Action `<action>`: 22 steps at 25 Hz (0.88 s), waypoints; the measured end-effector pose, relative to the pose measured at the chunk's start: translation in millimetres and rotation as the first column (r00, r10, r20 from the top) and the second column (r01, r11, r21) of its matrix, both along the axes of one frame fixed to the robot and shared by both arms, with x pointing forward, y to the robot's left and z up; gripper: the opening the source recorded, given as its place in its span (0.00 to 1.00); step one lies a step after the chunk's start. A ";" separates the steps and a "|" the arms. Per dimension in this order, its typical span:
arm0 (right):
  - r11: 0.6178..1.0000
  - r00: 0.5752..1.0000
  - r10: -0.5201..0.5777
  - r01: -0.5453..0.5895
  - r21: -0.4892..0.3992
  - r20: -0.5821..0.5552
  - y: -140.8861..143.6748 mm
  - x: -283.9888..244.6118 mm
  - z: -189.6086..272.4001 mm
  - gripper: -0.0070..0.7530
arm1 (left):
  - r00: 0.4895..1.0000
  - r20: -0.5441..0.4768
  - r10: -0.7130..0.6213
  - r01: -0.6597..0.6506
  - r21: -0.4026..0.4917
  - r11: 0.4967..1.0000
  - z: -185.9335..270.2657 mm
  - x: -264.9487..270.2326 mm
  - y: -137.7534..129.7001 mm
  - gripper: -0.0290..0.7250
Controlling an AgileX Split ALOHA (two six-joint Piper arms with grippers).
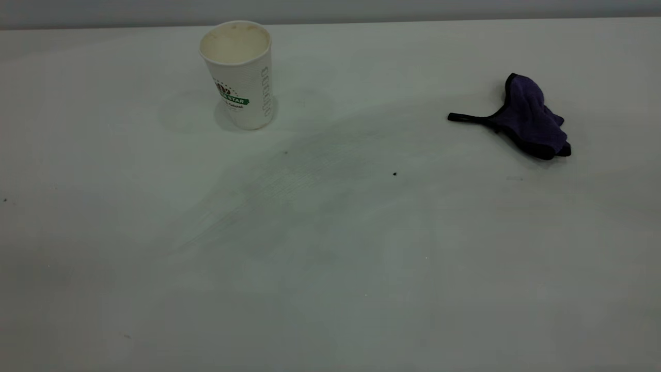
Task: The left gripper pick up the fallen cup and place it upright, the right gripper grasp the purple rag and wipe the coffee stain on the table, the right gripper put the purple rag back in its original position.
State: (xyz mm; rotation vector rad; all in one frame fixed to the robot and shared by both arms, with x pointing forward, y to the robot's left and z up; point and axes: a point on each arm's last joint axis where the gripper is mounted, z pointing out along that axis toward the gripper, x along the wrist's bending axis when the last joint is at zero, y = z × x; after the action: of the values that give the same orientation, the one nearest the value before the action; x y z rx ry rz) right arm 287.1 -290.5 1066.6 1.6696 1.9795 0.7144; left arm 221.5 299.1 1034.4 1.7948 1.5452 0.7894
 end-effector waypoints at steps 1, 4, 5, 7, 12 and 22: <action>1.000 1.000 -0.015 0.015 0.002 0.022 -1.2 -5.3 -0.8 0.88 | 1.000 0.000 0.000 0.000 0.000 1.000 0.0 0.0 0.0 0.55; 0.998 0.994 -0.060 0.060 0.008 0.096 -3.7 -19.5 0.0 0.87 | 1.000 0.000 0.000 0.000 0.000 1.000 0.0 0.0 0.0 0.55; 0.998 0.991 -0.070 0.069 0.010 0.118 -4.1 -23.6 0.6 0.86 | 1.000 0.000 0.000 0.000 0.000 1.000 0.0 0.0 0.0 0.55; 0.996 0.984 -0.088 0.086 0.014 0.158 -4.6 -30.4 1.5 0.86 | 1.000 0.000 0.000 0.000 0.000 1.000 0.0 0.0 0.0 0.55; 0.994 0.966 -0.105 0.104 0.016 0.238 -5.4 -45.7 0.3 0.85 | 1.000 0.000 0.000 0.000 0.000 1.000 0.0 0.0 0.0 0.55; 0.993 0.961 -0.120 0.115 0.034 0.249 -5.2 -50.0 -29.2 0.84 | 1.000 0.000 0.000 0.000 0.000 1.000 0.0 0.0 0.0 0.55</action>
State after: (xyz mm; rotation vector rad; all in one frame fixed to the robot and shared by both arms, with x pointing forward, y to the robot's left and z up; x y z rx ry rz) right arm 237.2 -295.7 1037.3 1.6043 1.6890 0.8562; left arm 221.5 299.1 1034.4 1.7948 1.5452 0.7894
